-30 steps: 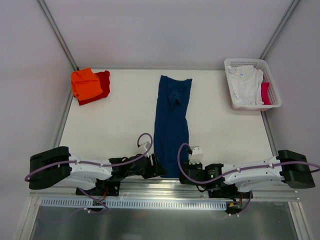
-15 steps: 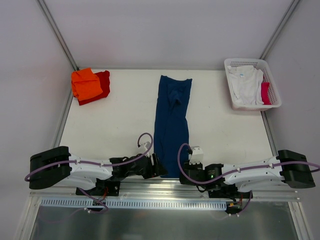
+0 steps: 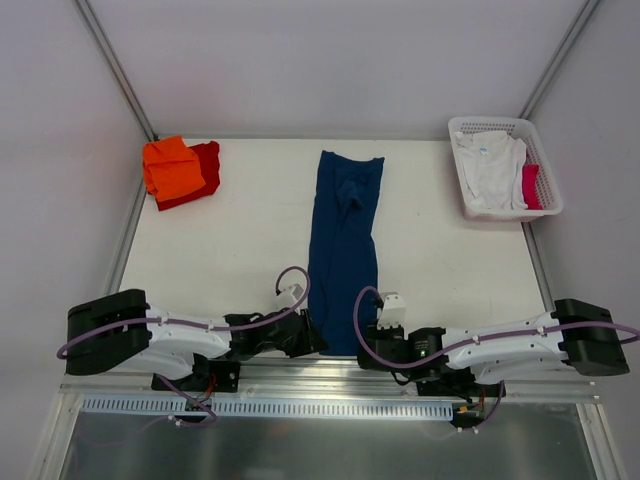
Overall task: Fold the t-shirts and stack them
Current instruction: Grab the bottom of the folded rectangular tshirt with both arms
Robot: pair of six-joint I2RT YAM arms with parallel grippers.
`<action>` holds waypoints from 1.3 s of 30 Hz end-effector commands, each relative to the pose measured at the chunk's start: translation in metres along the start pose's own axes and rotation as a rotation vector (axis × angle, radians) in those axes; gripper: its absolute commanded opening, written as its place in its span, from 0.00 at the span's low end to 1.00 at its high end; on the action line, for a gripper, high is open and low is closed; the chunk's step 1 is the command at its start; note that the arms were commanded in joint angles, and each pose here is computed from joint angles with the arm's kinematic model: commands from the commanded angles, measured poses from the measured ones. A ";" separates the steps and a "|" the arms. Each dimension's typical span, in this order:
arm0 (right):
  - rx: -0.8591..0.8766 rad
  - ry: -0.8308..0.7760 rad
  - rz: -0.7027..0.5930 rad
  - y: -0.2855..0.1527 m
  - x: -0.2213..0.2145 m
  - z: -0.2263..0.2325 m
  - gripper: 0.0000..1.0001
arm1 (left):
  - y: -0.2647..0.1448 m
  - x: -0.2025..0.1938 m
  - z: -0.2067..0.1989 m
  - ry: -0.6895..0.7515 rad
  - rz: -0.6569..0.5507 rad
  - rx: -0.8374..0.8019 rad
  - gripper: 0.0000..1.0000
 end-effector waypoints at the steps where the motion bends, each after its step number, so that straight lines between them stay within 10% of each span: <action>1: 0.007 0.022 -0.023 -0.003 0.005 0.010 0.00 | -0.010 -0.024 0.092 0.137 0.097 0.404 0.24; 6: 0.002 0.018 -0.023 -0.003 0.005 0.009 0.00 | -0.009 -0.023 0.090 0.145 0.097 0.403 0.00; 39: -0.074 -0.069 -0.263 -0.033 0.092 0.001 0.00 | -0.031 0.091 -0.027 0.359 -0.145 0.255 0.00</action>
Point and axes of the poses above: each gripper's point midway between its finger pads, its own y axis out along the fingers, its own z axis along the line the jaws close on, x = y × z, the point moved 6 cm from there along -y, back along the fingers, and after that the axes turned 6 degrees about y, right-handed, at the moved point
